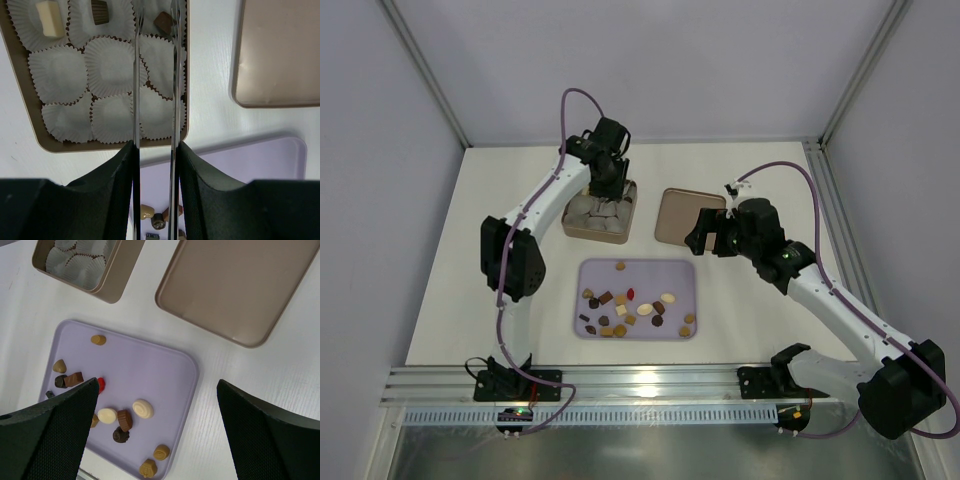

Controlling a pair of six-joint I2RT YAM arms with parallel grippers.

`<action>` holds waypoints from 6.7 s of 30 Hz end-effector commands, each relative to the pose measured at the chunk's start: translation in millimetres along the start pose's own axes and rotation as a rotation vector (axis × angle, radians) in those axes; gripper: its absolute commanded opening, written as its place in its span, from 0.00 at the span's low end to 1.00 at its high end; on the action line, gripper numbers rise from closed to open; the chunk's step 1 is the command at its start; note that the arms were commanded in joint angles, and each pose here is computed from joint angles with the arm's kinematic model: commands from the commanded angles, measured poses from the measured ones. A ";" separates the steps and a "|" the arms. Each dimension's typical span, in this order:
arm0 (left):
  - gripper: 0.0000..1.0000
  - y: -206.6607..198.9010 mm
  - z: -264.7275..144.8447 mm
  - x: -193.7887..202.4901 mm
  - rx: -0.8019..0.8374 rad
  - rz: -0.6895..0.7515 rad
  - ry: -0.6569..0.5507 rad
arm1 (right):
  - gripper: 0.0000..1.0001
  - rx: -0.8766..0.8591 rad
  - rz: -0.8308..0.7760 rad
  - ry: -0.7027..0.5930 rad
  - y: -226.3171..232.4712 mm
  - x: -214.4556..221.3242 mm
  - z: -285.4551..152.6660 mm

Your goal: Pack the chocolate

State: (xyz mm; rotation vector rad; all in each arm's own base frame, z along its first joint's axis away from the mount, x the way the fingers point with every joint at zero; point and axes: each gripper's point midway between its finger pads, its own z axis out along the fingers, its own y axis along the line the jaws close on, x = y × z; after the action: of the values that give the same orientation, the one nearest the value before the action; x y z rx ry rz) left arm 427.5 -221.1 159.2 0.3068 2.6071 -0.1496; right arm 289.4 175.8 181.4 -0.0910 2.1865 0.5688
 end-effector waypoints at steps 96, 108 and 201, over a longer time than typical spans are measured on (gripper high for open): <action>0.40 -98.1 -119.9 282.2 0.138 0.416 0.155 | 1.00 0.011 -0.003 -0.037 -2.9 -3.4 -4.2; 0.40 -96.0 -117.2 283.7 0.126 0.420 0.156 | 0.99 0.010 -0.003 -0.041 -2.3 -4.6 -5.9; 0.24 80.4 -53.7 24.1 -0.176 -0.161 -0.071 | 1.00 -0.059 -0.049 -0.001 16.3 -18.0 9.8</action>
State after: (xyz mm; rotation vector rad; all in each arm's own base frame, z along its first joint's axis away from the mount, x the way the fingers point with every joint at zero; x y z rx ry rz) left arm 385.3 -128.8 175.3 0.0236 2.6223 0.0199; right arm 297.5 186.4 178.5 -0.1490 2.2187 0.5832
